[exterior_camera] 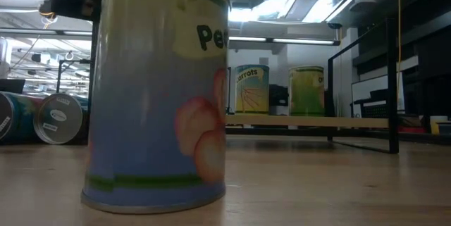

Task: Pick and place cans onto a shelf
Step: Put the canned peaches on the shelf, then put the canned pineapple on the shelf

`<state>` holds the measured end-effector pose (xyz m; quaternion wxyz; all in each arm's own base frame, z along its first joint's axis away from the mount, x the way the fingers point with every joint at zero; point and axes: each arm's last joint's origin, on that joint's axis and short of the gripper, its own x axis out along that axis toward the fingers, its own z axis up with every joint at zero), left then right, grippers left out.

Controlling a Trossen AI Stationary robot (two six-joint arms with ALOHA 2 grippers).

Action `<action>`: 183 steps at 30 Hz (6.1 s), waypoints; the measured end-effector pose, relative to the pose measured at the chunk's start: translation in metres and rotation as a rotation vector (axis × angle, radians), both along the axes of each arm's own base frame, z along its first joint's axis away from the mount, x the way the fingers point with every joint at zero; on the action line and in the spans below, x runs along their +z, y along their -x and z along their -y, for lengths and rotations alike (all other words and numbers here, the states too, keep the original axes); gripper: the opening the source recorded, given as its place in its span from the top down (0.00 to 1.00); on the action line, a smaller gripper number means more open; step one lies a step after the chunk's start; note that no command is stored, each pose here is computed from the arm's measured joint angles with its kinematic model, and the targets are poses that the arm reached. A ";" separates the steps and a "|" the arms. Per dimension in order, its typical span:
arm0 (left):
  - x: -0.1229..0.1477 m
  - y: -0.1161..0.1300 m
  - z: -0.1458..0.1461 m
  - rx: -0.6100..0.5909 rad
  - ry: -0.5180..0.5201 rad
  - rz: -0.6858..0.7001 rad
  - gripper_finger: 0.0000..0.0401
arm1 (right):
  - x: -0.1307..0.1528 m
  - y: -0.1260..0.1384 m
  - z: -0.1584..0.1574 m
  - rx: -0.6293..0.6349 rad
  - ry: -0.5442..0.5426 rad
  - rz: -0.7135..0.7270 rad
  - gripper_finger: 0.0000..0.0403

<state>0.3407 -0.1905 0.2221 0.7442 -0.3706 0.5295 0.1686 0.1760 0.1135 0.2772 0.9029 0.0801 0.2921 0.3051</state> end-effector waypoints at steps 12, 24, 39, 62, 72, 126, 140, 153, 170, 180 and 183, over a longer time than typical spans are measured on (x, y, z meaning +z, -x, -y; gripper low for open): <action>0.010 -0.017 -0.027 -0.244 -0.131 0.059 1.00 | 0.002 -0.001 -0.001 -0.001 -0.016 0.023 0.65; 0.077 -0.057 -0.077 -0.514 -0.338 0.324 1.00 | 0.007 -0.003 -0.002 -0.002 -0.042 0.065 0.65; 0.102 -0.069 -0.181 -0.443 -0.432 0.286 1.00 | 0.007 -0.003 -0.001 -0.024 -0.031 0.071 0.65; 0.070 -0.062 -0.200 -0.295 -0.349 0.125 1.00 | 0.006 -0.003 -0.001 -0.024 -0.028 0.068 0.65; 0.069 -0.066 -0.201 -0.215 -0.328 0.164 1.00 | 0.006 -0.003 -0.001 -0.024 -0.027 0.068 0.65; 0.053 -0.076 -0.210 -0.151 -0.299 0.145 0.78 | 0.005 -0.003 -0.001 -0.025 -0.025 0.059 0.65; 0.098 -0.063 -0.216 -0.167 -0.322 0.261 0.78 | 0.005 -0.003 -0.001 -0.036 -0.045 0.043 0.65; 0.163 -0.007 -0.175 -0.221 -0.634 0.323 0.78 | 0.011 0.029 0.000 0.041 -0.219 -0.210 0.65; 0.160 -0.009 -0.152 -0.267 -0.650 0.332 0.78 | -0.019 0.083 0.007 -0.110 -0.090 -0.893 0.70; 0.160 -0.010 -0.161 -0.242 -0.652 0.324 0.78 | -0.026 0.089 0.014 -0.179 0.019 -0.949 0.70; 0.160 -0.010 -0.163 -0.238 -0.653 0.323 0.78 | -0.028 0.087 0.013 -0.204 0.045 -0.935 0.70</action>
